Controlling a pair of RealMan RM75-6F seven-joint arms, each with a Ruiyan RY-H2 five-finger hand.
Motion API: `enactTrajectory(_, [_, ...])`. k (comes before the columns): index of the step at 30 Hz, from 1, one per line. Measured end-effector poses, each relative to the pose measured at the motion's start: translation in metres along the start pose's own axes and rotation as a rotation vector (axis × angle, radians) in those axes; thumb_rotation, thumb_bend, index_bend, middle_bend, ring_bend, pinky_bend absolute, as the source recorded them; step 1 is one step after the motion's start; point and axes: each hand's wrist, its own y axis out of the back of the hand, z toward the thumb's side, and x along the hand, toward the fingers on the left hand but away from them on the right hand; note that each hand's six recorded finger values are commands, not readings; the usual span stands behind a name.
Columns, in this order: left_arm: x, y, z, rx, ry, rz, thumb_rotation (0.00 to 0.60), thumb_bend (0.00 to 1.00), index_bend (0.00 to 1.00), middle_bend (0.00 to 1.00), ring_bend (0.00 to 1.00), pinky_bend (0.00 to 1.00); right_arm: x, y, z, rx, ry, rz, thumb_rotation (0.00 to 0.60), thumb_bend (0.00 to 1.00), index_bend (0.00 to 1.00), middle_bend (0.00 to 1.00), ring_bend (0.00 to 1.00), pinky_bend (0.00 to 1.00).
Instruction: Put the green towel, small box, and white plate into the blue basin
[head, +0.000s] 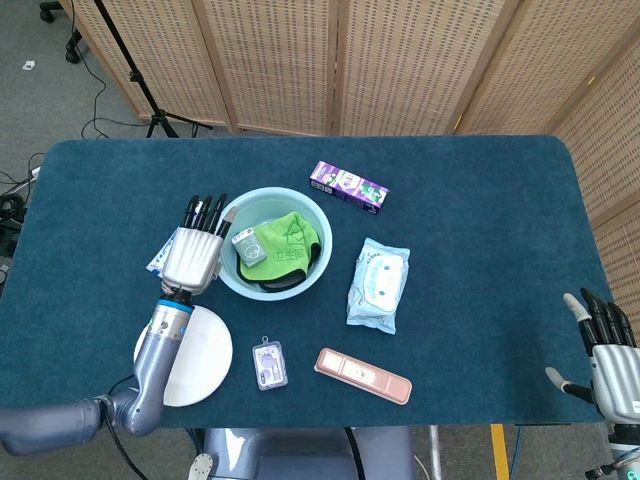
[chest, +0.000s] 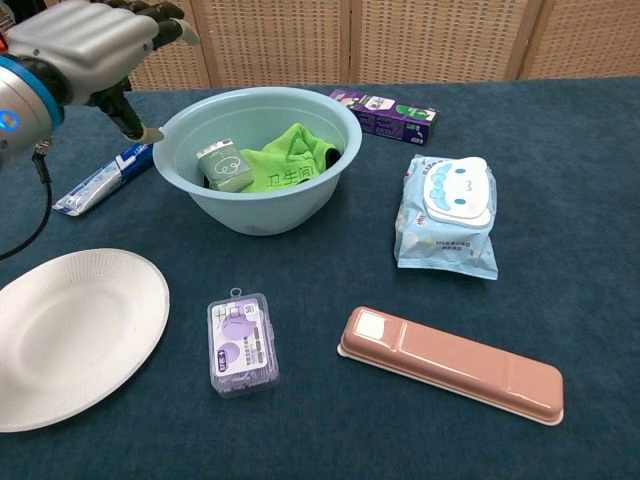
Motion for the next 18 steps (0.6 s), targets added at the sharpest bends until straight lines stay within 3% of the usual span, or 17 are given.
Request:
enactTrajectory(10, [-0.051, 0.010, -0.049, -0.044, -0.029, -0.001, 0.600, 0.20, 0.10, 0.00, 0.00, 0.02, 0.002, -0.005, 0.006, 0.022, 0.007, 0.011, 0.600, 0.16, 0.06, 0.00, 0.00, 0.00])
enactTrajectory(18, [-0.112, -0.011, -0.067, -0.043, -0.071, -0.098, 0.600, 0.21, 0.14, 0.00, 0.00, 0.02, 0.003, -0.006, 0.008, 0.030, 0.011, 0.013, 0.600, 0.16, 0.06, 0.00, 0.00, 0.00])
